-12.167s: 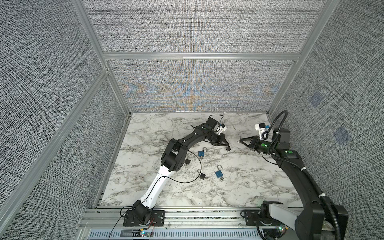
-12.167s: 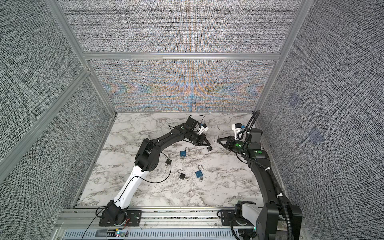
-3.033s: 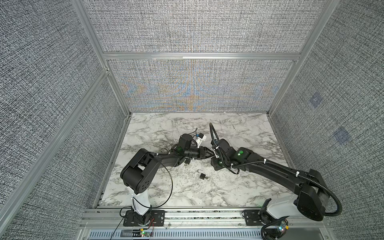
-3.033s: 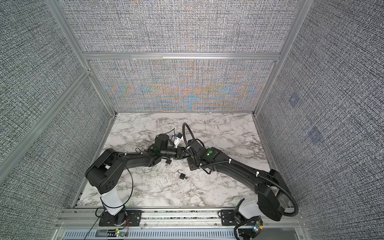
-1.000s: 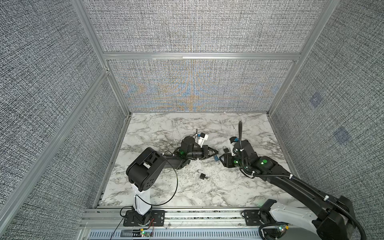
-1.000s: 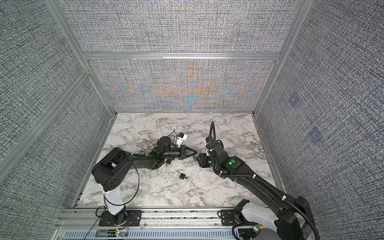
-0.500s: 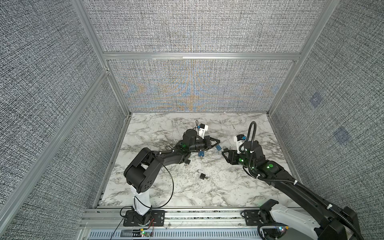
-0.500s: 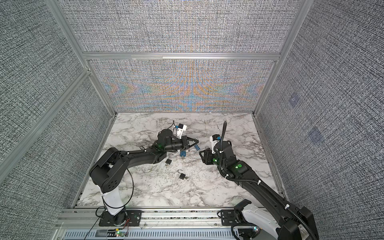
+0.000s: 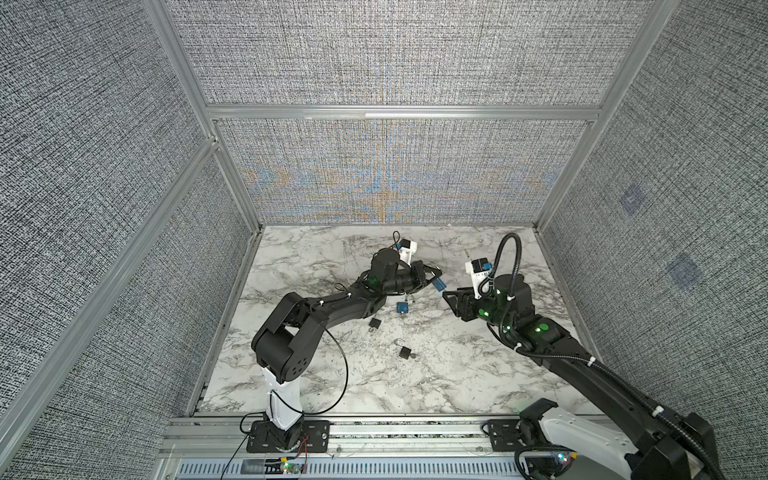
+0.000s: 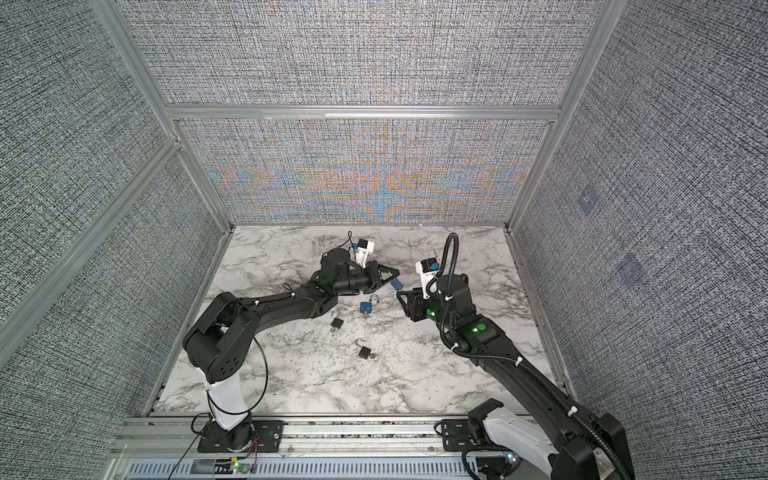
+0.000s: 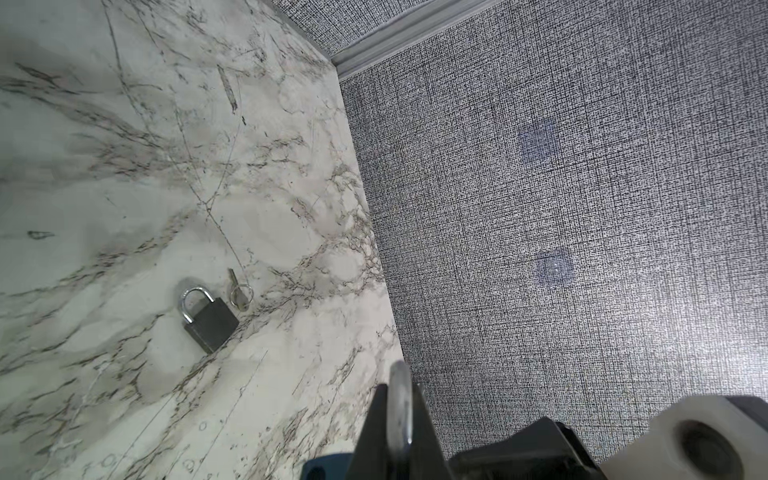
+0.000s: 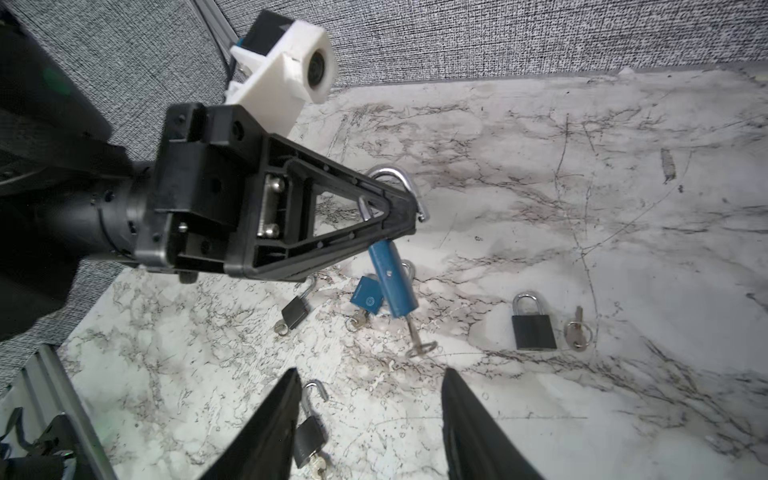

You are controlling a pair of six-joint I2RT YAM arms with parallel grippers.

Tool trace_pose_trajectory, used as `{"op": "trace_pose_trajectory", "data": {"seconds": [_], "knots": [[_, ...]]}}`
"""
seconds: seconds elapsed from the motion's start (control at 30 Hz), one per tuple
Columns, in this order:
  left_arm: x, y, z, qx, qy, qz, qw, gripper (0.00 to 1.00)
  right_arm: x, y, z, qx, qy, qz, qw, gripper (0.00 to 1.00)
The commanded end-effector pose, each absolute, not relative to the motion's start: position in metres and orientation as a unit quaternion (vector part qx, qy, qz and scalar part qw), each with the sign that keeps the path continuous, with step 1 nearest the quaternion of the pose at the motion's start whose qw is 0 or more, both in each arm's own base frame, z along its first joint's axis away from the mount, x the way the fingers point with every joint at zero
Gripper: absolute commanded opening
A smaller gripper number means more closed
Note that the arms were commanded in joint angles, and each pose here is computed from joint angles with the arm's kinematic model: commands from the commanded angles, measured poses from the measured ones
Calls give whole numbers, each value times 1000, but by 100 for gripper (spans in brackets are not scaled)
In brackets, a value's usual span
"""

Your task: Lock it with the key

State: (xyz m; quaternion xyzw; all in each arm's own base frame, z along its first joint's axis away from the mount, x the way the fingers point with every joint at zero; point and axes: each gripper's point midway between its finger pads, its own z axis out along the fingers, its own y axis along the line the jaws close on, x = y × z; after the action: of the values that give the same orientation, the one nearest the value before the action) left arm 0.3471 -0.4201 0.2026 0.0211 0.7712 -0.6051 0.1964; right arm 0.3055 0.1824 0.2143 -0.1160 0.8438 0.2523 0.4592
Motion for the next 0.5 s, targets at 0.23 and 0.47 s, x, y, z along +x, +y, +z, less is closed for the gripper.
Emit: {"op": "trace_pose_trajectory", "data": {"seconds": [0.23,0.47], "knots": [[343,-423,207,33,780,-599,179,0,332,188,217,-142,830,287,457,54],[345,-422,211,32,777,-603,177,0,339,201,212,-154,830,314,435,53]]}}
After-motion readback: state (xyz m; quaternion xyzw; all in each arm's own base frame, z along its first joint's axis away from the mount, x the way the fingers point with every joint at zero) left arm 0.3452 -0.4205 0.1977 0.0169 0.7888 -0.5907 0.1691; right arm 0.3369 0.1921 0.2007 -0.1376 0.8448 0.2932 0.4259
